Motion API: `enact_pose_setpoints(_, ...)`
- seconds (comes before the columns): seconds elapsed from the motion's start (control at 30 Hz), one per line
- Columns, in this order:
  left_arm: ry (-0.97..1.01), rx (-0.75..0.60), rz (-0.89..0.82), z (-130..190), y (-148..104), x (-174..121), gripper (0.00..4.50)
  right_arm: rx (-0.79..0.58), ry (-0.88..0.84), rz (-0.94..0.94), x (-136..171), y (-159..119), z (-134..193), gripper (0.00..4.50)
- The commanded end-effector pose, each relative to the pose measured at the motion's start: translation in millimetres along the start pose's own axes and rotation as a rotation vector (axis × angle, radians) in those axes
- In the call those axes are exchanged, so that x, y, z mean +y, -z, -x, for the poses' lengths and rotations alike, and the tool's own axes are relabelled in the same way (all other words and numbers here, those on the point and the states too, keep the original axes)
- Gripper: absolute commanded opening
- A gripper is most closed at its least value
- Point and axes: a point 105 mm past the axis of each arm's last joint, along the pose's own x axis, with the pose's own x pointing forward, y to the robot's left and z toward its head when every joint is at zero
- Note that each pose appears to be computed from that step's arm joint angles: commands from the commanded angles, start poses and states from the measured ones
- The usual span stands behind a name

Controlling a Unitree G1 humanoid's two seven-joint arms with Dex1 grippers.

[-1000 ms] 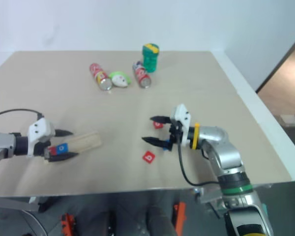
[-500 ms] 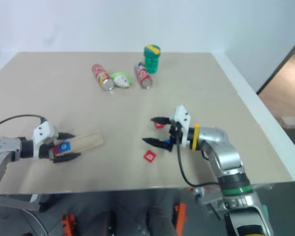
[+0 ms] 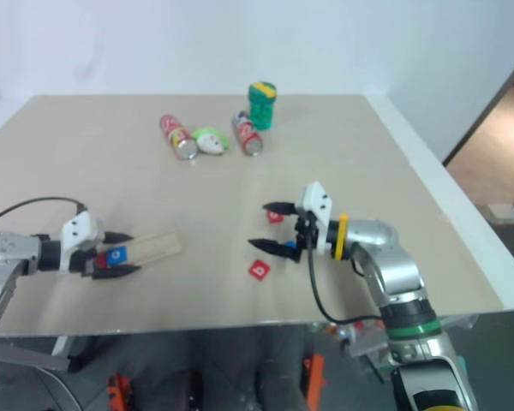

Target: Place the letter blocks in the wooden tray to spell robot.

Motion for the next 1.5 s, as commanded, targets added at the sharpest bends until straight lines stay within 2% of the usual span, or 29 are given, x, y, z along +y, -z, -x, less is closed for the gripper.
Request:
enact_pose_setpoints(0.03,0.071,0.058,-0.11,-12.2,-11.6,-9.1,3.21,-0.013,0.013,0.047,-6.3,-11.2,5.5,4.5)
enact_pose_setpoints(0.17,0.157,0.001,-0.197,-38.3,-49.2,-20.9,3.21,0.01,0.021,0.049,-10.8,-6.3,11.8,4.5)
enact_pose_setpoints(0.33,0.192,0.001,-0.281,-69.5,-74.7,-16.6,3.21,0.043,0.024,0.05,-14.6,1.1,20.5,4.5)
enact_pose_setpoints(0.47,0.198,0.028,-0.333,-93.7,-84.9,-8.5,3.21,0.059,0.03,0.049,-16.0,4.1,26.6,4.5)
enact_pose_setpoints(0.57,0.215,-0.019,-0.331,-108.5,-102.3,-8.1,3.21,0.065,0.037,0.048,-14.8,5.7,30.7,4.5)
enact_pose_setpoints(0.67,0.231,-0.027,-0.33,-113.5,-106.3,-9.2,3.21,0.066,0.037,0.047,-12.4,6.8,31.5,4.5)
enact_pose_setpoints(0.73,0.245,-0.035,-0.321,-113.6,-106.0,-10.8,3.21,0.065,0.035,0.048,-10.1,7.0,31.9,4.5)
enact_pose_setpoints(0.8,0.243,-0.038,-0.316,-112.4,-105.9,-10.0,4.24,0.064,0.031,0.049,-8.2,6.5,32.5,4.5)
enact_pose_setpoints(0.83,0.242,-0.035,-0.316,-112.0,-105.4,-9.8,4.48,0.064,0.03,0.05,-7.6,6.4,32.7,4.5)
enact_pose_setpoints(0.93,0.255,-0.033,-0.348,-104.9,-108.5,-10.2,4.48,0.066,0.011,0.067,-4.7,4.2,32.1,4.5)
enact_pose_setpoints(1.03,0.23,-0.088,-0.348,-93.2,-124.7,-4.4,4.48,0.065,-0.019,0.074,-0.2,-0.4,29.7,4.5)
enact_pose_setpoints(1.13,0.189,-0.184,-0.335,-70.2,-144.7,2.4,4.48,0.068,-0.067,0.065,11.0,-4.5,25.9,4.5)
enact_pose_setpoints(1.23,0.235,-0.316,-0.312,-46.6,-155.0,-16.1,4.48,0.091,-0.124,0.04,30.0,-0.9,22.8,4.5)
enact_pose_setpoints(1.33,0.267,-0.391,-0.26,-35.5,-141.6,-47.5,4.48,0.153,-0.118,0.036,45.4,13.5,19.6,4.5)
enact_pose_setpoints(1.5,0.128,-0.483,-0.192,-33.7,-123.1,-79.6,4.48,0.157,0.076,0.009,49.6,25.2,8.4,4.5)
